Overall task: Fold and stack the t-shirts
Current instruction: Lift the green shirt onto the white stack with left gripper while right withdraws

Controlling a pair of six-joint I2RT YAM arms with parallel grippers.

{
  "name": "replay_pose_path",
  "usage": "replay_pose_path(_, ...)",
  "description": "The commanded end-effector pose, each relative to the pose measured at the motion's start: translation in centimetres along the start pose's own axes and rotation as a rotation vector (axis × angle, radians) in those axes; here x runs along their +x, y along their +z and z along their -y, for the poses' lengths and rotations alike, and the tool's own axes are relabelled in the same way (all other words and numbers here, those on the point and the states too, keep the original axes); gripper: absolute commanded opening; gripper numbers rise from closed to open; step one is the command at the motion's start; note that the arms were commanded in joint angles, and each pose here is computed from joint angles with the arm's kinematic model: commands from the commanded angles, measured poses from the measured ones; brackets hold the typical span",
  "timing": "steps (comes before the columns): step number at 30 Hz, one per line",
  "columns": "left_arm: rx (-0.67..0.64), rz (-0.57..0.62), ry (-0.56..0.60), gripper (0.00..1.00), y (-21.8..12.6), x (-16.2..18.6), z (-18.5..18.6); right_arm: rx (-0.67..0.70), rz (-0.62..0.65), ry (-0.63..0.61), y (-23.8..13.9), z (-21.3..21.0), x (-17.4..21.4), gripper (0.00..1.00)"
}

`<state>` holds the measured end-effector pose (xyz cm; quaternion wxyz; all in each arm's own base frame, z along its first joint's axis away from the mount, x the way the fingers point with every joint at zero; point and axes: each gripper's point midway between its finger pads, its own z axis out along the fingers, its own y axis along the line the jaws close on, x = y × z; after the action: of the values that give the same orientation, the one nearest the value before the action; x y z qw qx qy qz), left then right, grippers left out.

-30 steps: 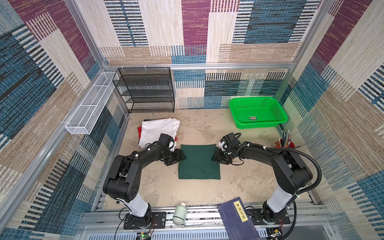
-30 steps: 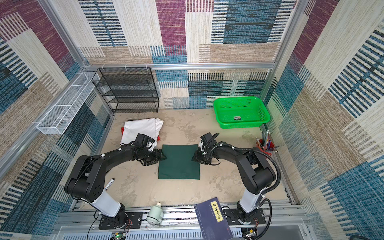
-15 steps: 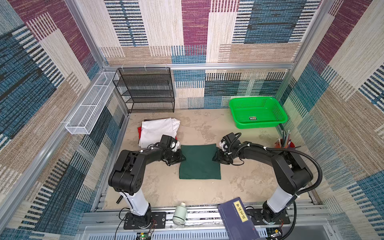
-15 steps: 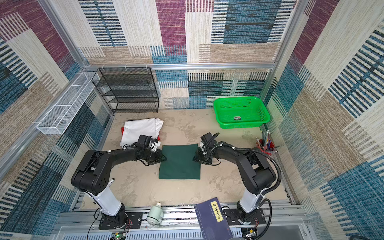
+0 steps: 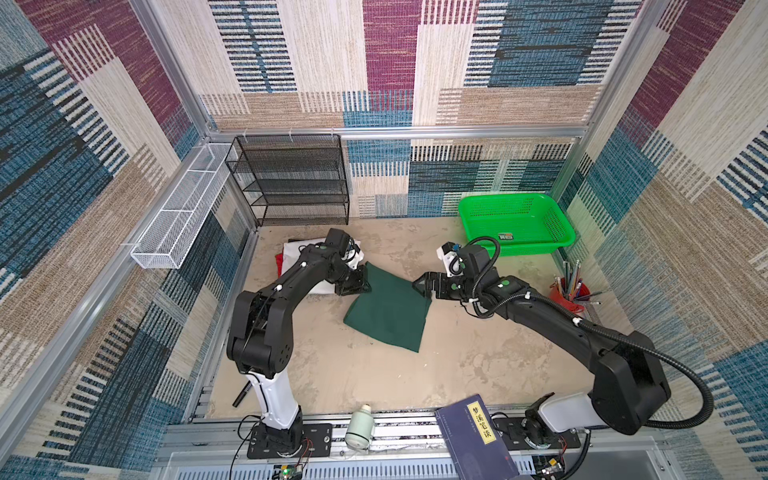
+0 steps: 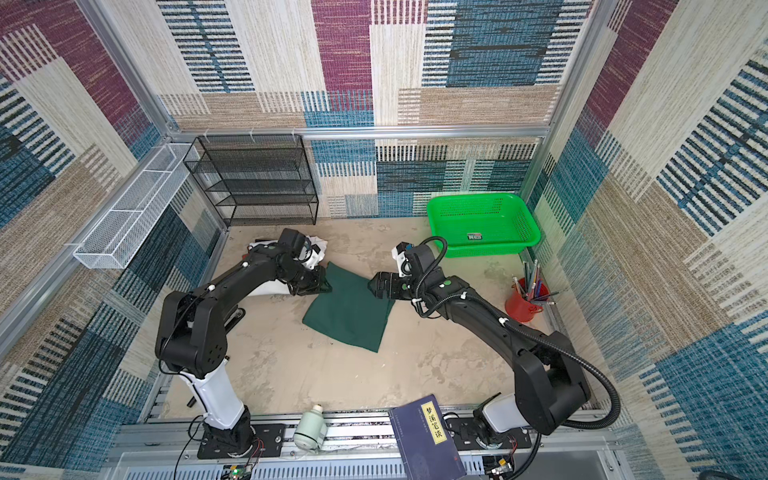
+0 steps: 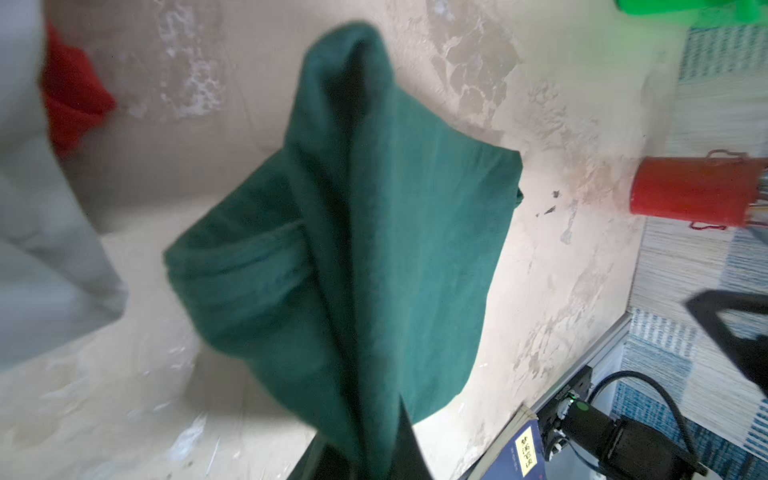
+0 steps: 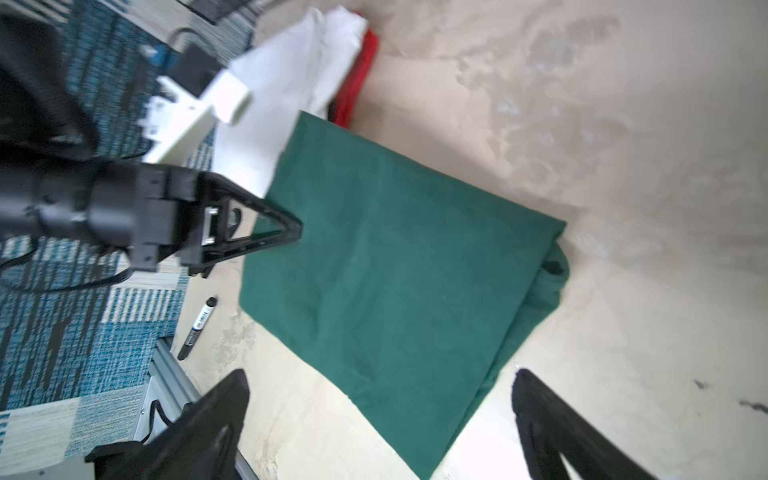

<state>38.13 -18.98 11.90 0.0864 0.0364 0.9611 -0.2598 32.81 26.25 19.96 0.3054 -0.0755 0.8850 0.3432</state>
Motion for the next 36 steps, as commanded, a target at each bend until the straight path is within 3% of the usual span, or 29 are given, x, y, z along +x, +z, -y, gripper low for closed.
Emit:
replay_pose_path(1, -0.120, -0.116, 0.042, 0.00, -1.8, 1.2, -1.2, -0.046, 0.115, -0.083, -1.2, -3.1, -2.5, 0.99)
replay_pose_path(8, -0.279, -0.083, 0.109, 0.00, -4.1, -3.6, -1.9, -0.099, 0.078, -0.050, -0.7, -5.0, -1.7, 0.99)
replay_pose_path(17, -0.285, 0.046, 0.125, 0.00, -5.7, -9.0, -0.3, -0.099, 0.033, -0.025, 0.3, -4.4, -0.5, 0.99)
replay_pose_path(25, -0.316, 0.148, 0.111, 0.00, -8.1, -11.4, -0.2, -0.132, 0.000, -0.015, 1.6, -4.9, -0.3, 0.99)
replay_pose_path(36, -0.424, 0.212, 0.115, 0.00, -12.0, -12.3, -3.0, -0.132, -0.034, -0.004, 2.0, -4.7, 0.4, 0.99)
